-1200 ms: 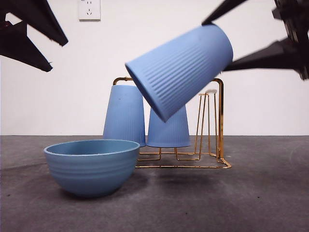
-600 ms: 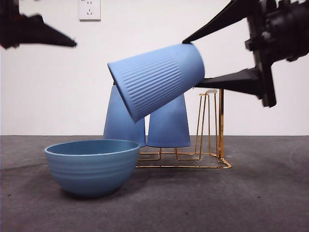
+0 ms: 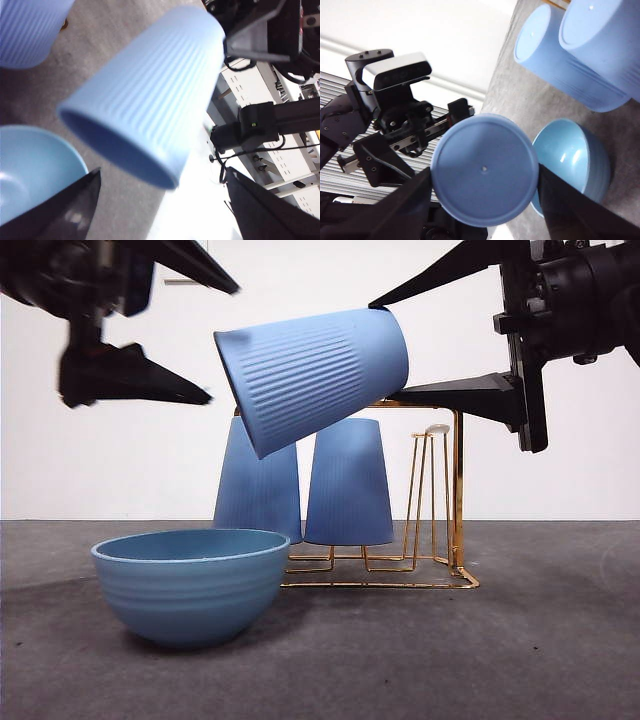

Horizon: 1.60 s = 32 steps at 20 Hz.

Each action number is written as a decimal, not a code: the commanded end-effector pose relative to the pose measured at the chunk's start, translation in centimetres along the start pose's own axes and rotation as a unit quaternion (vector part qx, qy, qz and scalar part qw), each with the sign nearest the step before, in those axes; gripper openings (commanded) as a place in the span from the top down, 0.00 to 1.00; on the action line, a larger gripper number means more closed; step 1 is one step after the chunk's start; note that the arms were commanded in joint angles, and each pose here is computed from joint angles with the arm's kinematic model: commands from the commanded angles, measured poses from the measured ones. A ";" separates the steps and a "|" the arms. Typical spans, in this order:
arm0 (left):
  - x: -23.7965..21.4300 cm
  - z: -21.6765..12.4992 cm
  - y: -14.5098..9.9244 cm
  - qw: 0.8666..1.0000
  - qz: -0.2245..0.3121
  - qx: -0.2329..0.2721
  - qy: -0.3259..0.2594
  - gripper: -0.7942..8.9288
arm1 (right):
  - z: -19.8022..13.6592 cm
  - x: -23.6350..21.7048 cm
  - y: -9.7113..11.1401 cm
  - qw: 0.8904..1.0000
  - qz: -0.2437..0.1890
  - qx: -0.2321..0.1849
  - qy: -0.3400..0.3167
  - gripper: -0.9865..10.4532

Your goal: Right arm lift cup from the cupboard, then place it on the right of the bowl

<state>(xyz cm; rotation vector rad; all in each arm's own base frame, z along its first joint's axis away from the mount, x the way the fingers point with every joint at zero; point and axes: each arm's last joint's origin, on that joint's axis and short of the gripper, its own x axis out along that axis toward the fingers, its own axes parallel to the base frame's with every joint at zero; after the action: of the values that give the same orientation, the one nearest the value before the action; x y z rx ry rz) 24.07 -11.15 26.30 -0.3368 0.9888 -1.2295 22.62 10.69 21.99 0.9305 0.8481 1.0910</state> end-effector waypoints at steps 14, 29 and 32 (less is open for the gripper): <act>1.6 1.4 -0.4 0.999 -0.023 0.021 -0.011 0.76 | -0.3 0.6 0.1 1.000 0.002 -0.005 0.012 0.67; 1.9 1.3 -0.7 0.998 -0.030 0.053 -0.006 0.91 | -1.0 0.4 -1.0 0.997 -0.032 -0.056 0.039 0.52; 2.3 1.1 -1.0 0.998 -0.035 0.056 0.004 0.91 | -1.0 0.4 -1.1 0.996 -0.036 -0.071 0.037 0.51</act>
<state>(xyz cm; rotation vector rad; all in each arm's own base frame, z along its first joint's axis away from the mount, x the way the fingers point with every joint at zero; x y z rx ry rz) 24.13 -13.43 26.32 -0.3022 0.9427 -1.3073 22.00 10.96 20.67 0.7807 0.8766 1.0989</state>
